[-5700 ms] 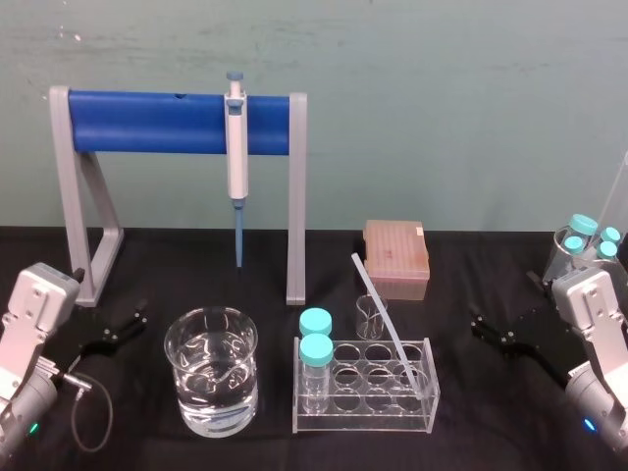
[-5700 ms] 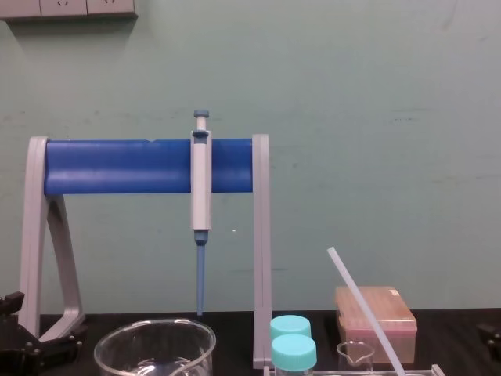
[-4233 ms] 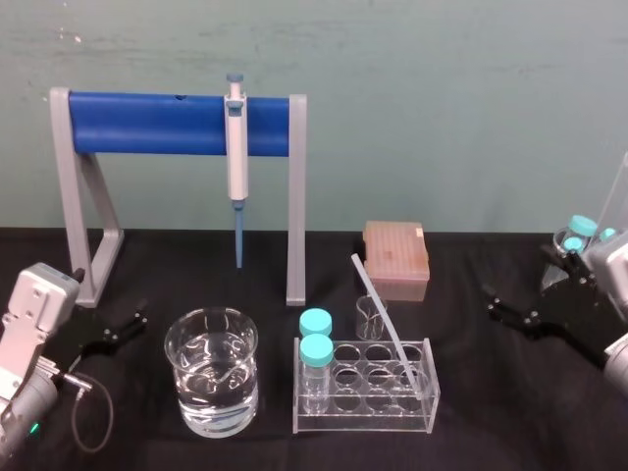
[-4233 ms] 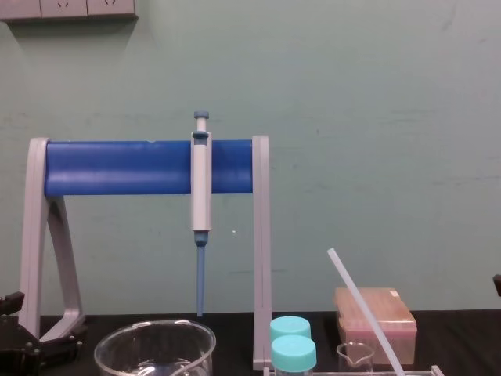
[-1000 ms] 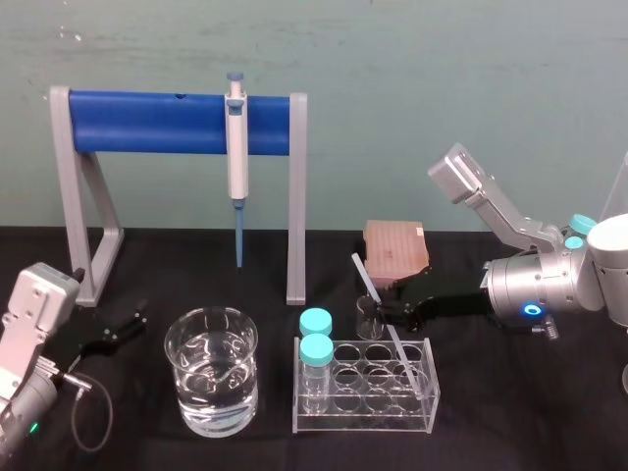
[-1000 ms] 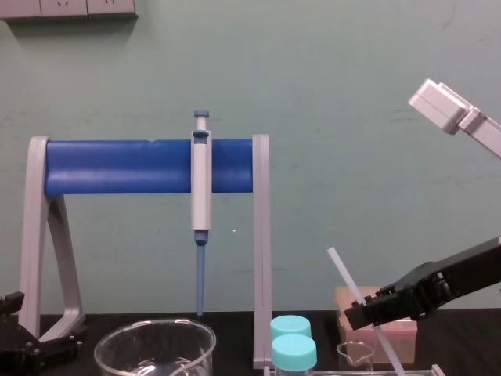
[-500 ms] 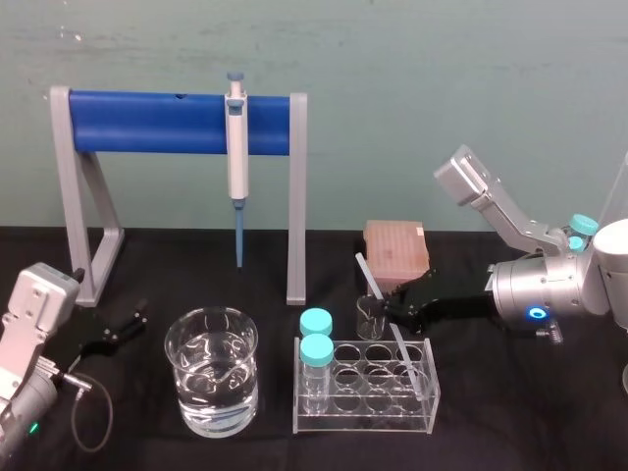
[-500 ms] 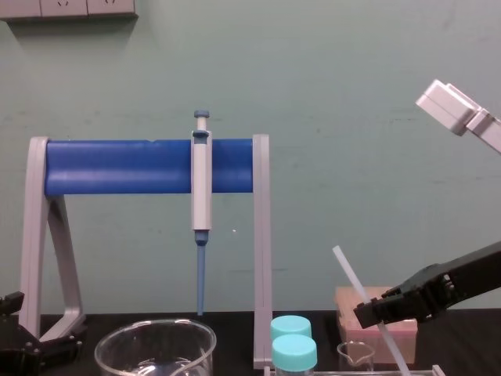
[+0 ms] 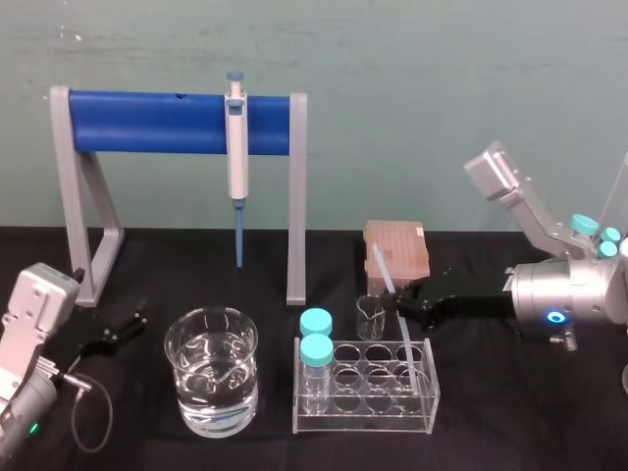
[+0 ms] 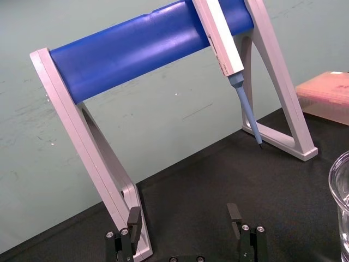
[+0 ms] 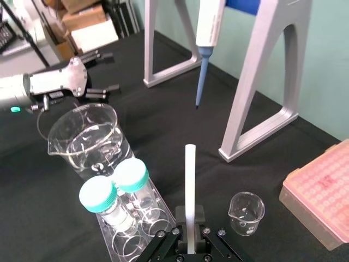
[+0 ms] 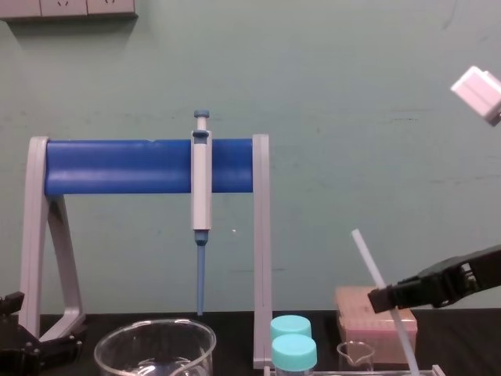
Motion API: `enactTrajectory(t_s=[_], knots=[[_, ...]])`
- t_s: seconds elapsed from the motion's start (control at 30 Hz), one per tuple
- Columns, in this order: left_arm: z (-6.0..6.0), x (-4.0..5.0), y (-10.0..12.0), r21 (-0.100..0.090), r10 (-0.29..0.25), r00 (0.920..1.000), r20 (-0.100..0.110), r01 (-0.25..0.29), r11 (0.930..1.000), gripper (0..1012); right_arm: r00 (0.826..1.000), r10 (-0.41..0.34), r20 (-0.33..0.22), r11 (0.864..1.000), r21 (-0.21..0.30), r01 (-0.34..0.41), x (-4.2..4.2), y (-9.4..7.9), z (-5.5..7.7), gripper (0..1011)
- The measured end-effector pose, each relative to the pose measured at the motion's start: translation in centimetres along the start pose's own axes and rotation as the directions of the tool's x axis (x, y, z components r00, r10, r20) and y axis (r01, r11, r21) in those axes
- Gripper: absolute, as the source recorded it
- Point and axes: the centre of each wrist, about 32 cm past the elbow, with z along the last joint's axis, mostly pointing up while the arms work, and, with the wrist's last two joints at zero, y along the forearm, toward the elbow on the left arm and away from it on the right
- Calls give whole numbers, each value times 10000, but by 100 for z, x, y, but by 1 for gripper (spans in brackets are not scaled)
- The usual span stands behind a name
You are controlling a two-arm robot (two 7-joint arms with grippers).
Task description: Pick up the stirring rod with one hand, then place it down.
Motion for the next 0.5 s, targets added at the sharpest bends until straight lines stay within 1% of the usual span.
enactTrajectory(t_s=[0.07,0.17,0.27,0.3,0.4,0.5], knots=[[0,0,0,0,0,10000,0,0,10000,1005,9999,-37,-126,9998,196,40,-4,-41,-17,71],[0,0,0,0,0,10000,0,0,10000,1005,9998,-98,-177,9990,431,106,-15,-91,-14,72],[0,0,0,0,0,10000,0,0,10000,1005,9997,-129,-212,9969,779,146,-25,-166,-2,72],[0,0,0,0,0,10000,0,0,10000,1005,9998,-100,-177,9951,987,117,-37,-204,12,71],[0,0,0,0,0,10000,0,0,10000,1005,9999,-109,-121,9918,1275,124,-52,-270,33,71],[0,0,0,1,0,10000,0,0,10000,1005,9999,-170,11,9852,1706,166,-93,-375,69,71]])
